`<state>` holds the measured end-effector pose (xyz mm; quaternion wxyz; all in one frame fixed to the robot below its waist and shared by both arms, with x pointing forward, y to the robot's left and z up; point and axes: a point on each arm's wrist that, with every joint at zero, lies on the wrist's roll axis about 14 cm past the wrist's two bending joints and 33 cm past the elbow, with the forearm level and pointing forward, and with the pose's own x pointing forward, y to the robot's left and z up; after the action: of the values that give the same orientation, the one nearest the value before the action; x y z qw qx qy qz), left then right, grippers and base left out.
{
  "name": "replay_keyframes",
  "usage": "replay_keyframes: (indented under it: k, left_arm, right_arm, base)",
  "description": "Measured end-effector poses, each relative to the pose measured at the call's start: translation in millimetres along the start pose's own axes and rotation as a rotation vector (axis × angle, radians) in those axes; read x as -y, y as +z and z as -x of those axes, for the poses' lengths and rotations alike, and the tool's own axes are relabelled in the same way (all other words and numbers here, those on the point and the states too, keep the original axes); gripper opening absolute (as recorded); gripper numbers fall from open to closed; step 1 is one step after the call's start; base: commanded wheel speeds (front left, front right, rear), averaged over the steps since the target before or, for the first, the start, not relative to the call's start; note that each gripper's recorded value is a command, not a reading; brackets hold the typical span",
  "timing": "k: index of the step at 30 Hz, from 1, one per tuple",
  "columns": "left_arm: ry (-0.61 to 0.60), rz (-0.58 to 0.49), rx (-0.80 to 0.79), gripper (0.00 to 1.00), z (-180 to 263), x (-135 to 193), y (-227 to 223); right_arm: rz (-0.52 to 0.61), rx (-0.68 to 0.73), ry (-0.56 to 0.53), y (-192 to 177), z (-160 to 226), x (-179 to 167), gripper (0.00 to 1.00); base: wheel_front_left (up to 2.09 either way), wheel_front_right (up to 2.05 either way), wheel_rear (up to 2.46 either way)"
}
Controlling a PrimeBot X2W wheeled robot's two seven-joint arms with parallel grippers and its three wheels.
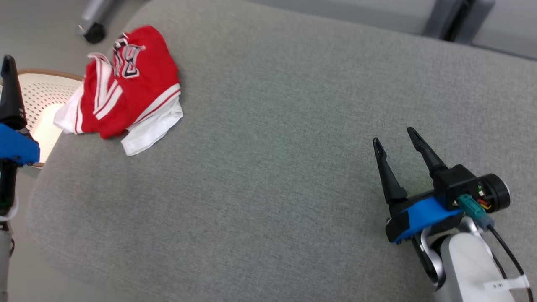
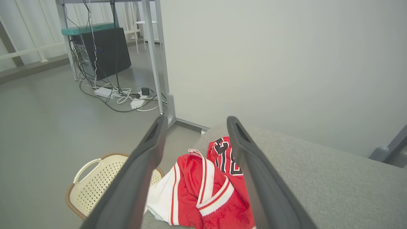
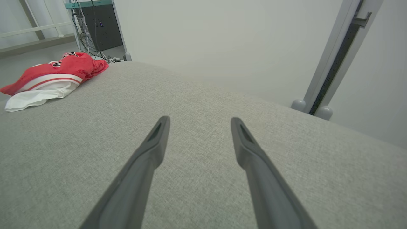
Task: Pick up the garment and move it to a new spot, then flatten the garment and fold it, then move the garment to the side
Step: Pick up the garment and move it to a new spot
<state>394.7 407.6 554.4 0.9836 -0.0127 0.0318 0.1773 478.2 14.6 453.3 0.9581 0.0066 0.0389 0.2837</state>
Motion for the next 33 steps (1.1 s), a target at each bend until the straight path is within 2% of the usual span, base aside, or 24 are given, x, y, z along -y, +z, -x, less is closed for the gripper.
replay_keyframes:
  k: [4,8,15,20,21,22,23,24,33]
  left_arm:
    - [-0.033,0.027,-0.191,1.00,-42,18,-41]
    - [-0.073,0.042,-0.375,1.00,-64,38,-89]
    - [-0.112,0.078,-0.649,1.00,-61,67,-174]
    - [-0.134,0.057,-0.775,1.00,-48,74,-209]
    - [-0.133,0.053,-0.785,0.93,-48,73,-211]
    - [-0.133,0.051,-0.790,0.52,-49,72,-212]
    - [-0.134,0.049,-0.793,0.15,-49,72,-213]
    - [-0.133,0.048,-0.795,0.00,-49,71,-214]
    - [-0.141,-0.015,-0.734,0.00,-57,60,-193]
  right_arm:
    - [0.028,-0.040,-0.027,-14,-7,17,1.00]
    - [0.044,-0.057,-0.049,-23,-13,30,1.00]
    - [0.046,-0.095,-0.078,-43,-17,45,1.00]
    - [0.033,-0.119,-0.082,-58,-20,47,1.00]
    - [0.031,-0.120,-0.081,-59,-20,47,1.00]
    - [0.029,-0.120,-0.080,-60,-20,47,1.00]
    - [0.028,-0.120,-0.081,-61,-20,47,1.00]
    - [0.028,-0.119,-0.081,-61,-20,47,1.00]
    - [0.020,-0.098,-0.090,-51,-17,50,1.00]
  base:
    - [0.00,0.00,0.00]
    - [0.00,0.00,0.00]
    - [0.00,0.00,0.00]
    - [0.00,0.00,0.00]
    - [0.00,0.00,0.00]
    - [0.00,0.00,0.00]
    - [0.00,0.00,0.00]
    - [0.00,0.00,0.00]
    - [0.00,0.00,0.00]
